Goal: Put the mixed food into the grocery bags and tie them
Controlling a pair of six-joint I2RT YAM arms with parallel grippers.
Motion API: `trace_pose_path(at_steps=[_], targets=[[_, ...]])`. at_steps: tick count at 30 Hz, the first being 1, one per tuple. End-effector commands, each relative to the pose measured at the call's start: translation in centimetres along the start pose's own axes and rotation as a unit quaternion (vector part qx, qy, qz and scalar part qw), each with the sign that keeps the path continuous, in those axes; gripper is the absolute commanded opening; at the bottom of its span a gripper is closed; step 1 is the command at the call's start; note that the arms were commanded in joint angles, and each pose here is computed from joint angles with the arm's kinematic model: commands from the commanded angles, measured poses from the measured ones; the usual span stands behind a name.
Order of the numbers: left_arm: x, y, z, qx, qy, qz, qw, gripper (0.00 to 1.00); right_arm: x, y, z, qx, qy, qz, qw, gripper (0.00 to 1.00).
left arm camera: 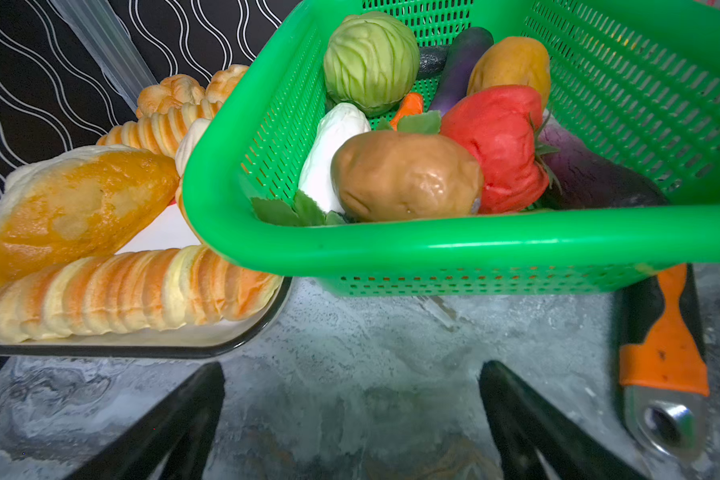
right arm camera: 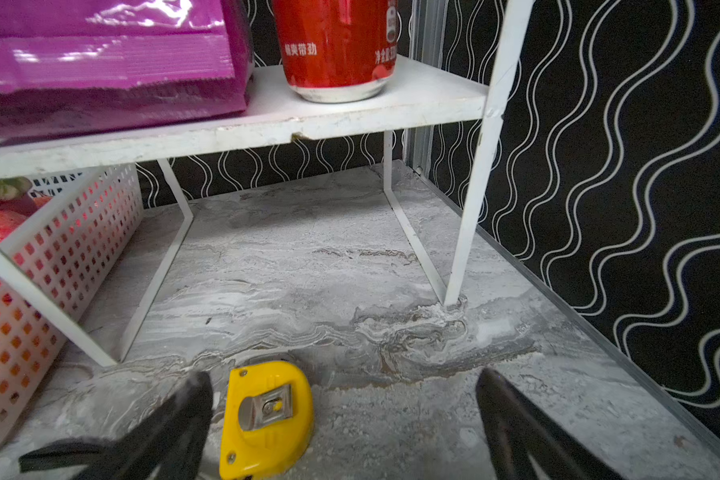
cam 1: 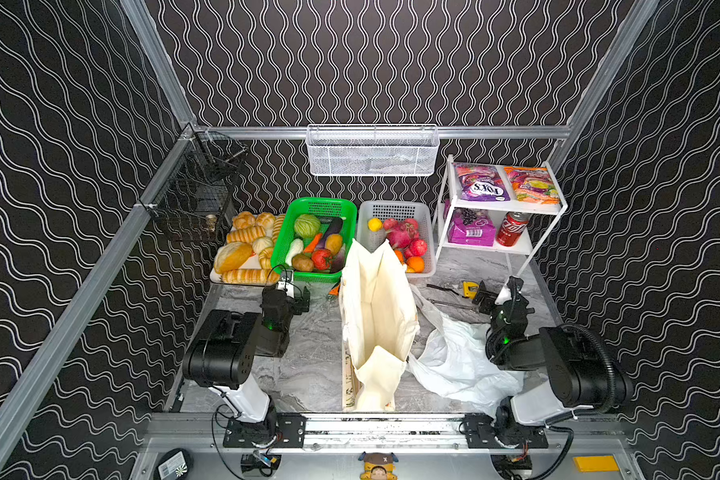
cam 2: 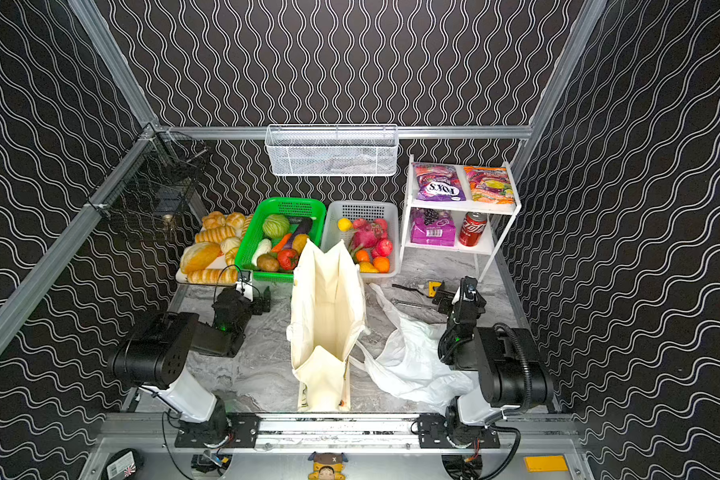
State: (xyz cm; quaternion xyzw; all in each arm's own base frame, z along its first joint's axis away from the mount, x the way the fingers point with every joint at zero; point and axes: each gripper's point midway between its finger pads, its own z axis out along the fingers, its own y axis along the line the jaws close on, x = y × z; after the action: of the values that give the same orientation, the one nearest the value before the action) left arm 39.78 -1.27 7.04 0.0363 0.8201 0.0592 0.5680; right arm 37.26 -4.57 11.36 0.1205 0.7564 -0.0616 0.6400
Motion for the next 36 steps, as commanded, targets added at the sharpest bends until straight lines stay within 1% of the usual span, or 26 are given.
trace_pose_path(at_steps=[1,28,33,36], targets=[[-0.5,0.1,0.0,0.0,-0.008,0.005,1.0,0.99,-0.8,0.1,0.0,-0.001,-0.015,0.005,1.0,1.0],[-0.5,0.1,-0.1,0.0,-0.009,0.004,1.0,0.99,-0.8,0.1,0.0,-0.001,-0.015,0.006,1.0,1.0],[-1.0,0.1,-1.5,0.005,-0.046,0.004,0.999,0.99,-1.0,0.9,-0.9,-0.033,-0.029,-0.004,0.999,1.0],[-1.9,1.1,-2.9,-0.019,-0.069,-0.009,0.997,0.99,-1.8,1.1,-1.6,-0.039,-0.041,-0.004,0.998,1.0]])
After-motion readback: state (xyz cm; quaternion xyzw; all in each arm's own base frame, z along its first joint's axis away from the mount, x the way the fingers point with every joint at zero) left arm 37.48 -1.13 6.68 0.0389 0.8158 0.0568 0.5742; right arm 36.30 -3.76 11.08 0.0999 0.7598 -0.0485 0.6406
